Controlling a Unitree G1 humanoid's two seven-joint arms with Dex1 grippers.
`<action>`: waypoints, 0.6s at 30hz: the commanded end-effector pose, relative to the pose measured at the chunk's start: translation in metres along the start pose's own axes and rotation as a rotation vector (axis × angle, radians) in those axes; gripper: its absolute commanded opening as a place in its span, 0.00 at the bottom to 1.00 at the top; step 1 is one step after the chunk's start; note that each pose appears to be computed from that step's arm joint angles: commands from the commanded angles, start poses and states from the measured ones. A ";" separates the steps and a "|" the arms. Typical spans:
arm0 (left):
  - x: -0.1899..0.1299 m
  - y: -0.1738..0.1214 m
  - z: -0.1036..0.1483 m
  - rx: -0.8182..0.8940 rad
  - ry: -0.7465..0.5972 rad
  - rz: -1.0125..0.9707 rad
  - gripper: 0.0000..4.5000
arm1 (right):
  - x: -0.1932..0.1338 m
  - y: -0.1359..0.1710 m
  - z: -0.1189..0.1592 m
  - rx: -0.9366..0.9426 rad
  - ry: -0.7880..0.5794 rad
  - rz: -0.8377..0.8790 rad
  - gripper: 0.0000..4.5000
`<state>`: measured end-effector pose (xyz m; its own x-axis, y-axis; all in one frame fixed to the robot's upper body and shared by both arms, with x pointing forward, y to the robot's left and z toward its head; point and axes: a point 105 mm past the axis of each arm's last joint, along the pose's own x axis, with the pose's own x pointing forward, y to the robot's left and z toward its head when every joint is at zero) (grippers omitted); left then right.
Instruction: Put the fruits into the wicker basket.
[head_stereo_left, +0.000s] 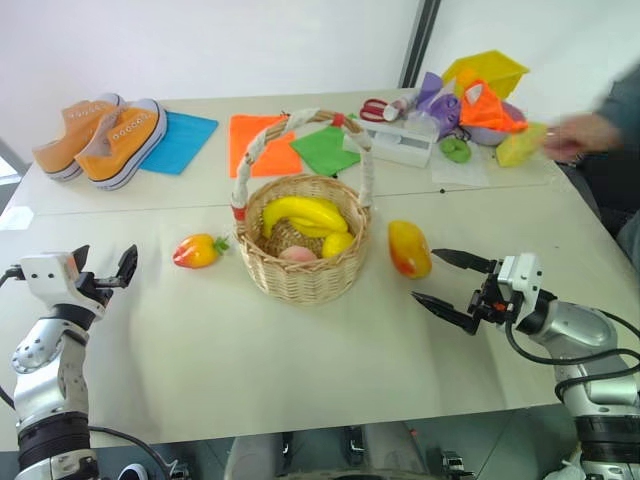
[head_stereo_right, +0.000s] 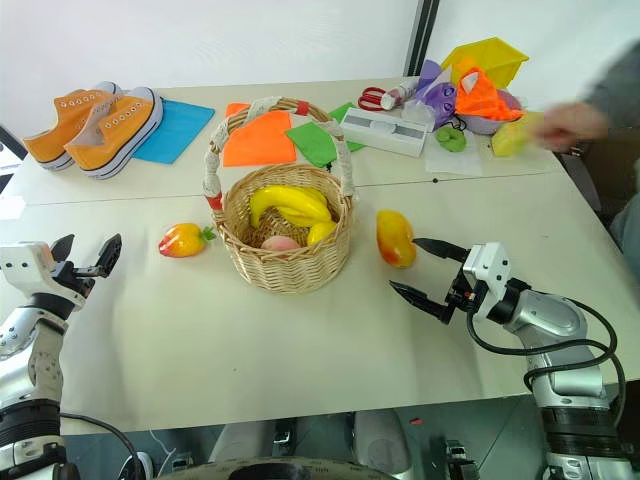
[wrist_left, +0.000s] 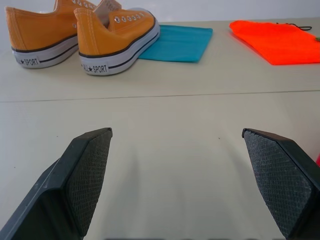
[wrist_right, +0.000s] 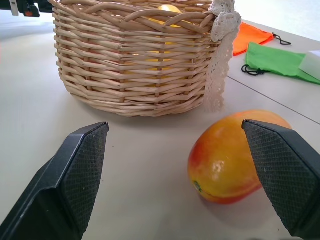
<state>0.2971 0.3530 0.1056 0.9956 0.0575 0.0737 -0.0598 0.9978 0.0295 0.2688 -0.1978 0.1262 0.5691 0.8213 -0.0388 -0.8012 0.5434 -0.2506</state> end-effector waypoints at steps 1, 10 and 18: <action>0.002 0.002 0.014 0.027 -0.048 -0.008 1.00 | -0.001 -0.003 0.009 -0.035 -0.030 -0.006 0.99; 0.003 -0.010 0.021 0.017 -0.083 -0.065 1.00 | -0.002 -0.008 0.010 -0.044 -0.033 -0.022 0.99; 0.001 -0.017 0.023 0.035 -0.104 -0.102 1.00 | 0.000 -0.009 0.011 -0.047 -0.037 -0.022 0.99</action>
<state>0.2995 0.3384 0.1121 0.9937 -0.0278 0.1086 0.0239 0.9991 0.0363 0.2724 -0.1994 0.1279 0.5742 0.8181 -0.0319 -0.7958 0.5486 -0.2562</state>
